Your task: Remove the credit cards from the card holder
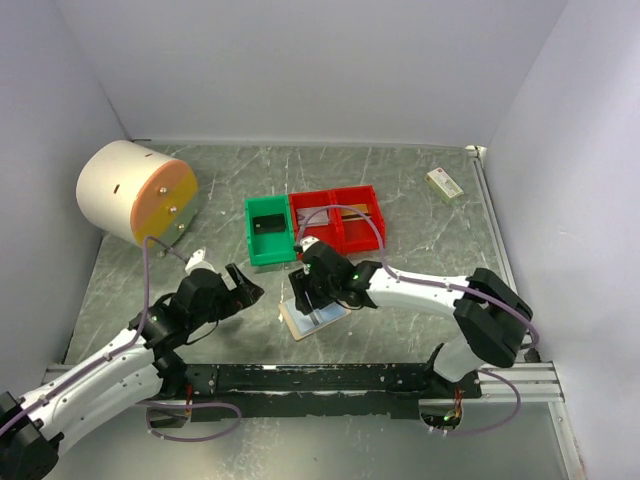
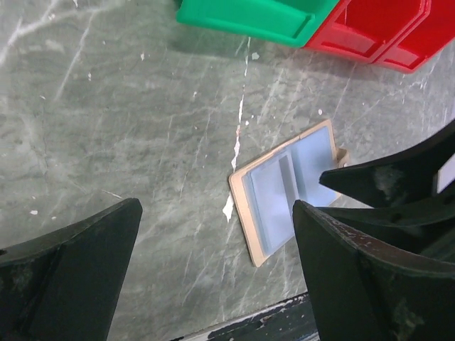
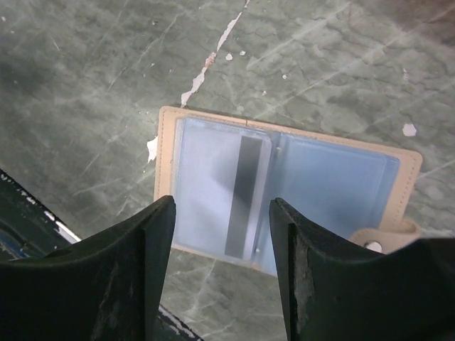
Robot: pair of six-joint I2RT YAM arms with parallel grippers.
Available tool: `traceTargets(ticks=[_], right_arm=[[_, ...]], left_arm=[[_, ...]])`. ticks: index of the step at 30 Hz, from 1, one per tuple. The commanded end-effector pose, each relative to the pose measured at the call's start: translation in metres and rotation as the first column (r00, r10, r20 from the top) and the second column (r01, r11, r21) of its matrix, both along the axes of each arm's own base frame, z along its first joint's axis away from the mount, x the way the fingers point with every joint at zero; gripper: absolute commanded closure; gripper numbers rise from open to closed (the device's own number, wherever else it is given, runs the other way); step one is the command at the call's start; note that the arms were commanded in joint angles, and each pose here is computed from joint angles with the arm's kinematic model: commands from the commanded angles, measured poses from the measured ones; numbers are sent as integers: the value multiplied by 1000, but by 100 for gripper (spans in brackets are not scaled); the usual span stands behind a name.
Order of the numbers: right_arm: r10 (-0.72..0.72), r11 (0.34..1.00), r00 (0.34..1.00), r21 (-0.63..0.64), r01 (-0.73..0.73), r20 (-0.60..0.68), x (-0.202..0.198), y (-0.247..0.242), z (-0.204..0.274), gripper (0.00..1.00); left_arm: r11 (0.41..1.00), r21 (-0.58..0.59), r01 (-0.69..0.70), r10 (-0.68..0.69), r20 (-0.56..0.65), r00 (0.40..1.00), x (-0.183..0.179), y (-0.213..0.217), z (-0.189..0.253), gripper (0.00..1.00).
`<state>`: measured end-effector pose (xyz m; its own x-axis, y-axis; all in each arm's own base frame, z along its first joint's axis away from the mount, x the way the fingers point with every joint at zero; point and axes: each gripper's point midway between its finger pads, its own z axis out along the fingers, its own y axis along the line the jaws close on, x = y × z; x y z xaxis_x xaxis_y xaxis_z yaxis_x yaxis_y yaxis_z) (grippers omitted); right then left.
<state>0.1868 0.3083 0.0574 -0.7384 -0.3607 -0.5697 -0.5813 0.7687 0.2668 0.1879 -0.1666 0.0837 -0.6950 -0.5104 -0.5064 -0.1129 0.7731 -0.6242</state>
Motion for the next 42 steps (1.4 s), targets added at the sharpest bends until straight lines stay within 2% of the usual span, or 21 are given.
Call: traceTargets(ticks=[1,8,14,24,32,36,42], right_arm=[[15,998,1000,-58,-14,19,3,6,-9,44],[43,990,999,-132,-38,32,7,13,-20,43],[65,987,998,-148,-60,26,6,20,-24,39],[17,968,1000,-252,-15,8,0,5,-54,37],[21,977,999,-211,-29,-41,-8,12,-60,57],[18,983,998,-184,-29,-63,-12,16,-62,62],[9,986,995,-166,-25,-98,-9,17,-66,79]], left_arm=[[997,73,-11,4,90,996,10,10,26,0],[987,154,-39,14,159,987,25,19,50,0],[980,197,-31,0,156,988,31,17,56,0],[961,253,-111,66,180,981,33,38,81,1],[954,258,-155,109,183,977,29,50,80,1],[975,201,-98,63,175,982,25,36,70,1],[990,144,7,-25,127,992,19,12,49,1]])
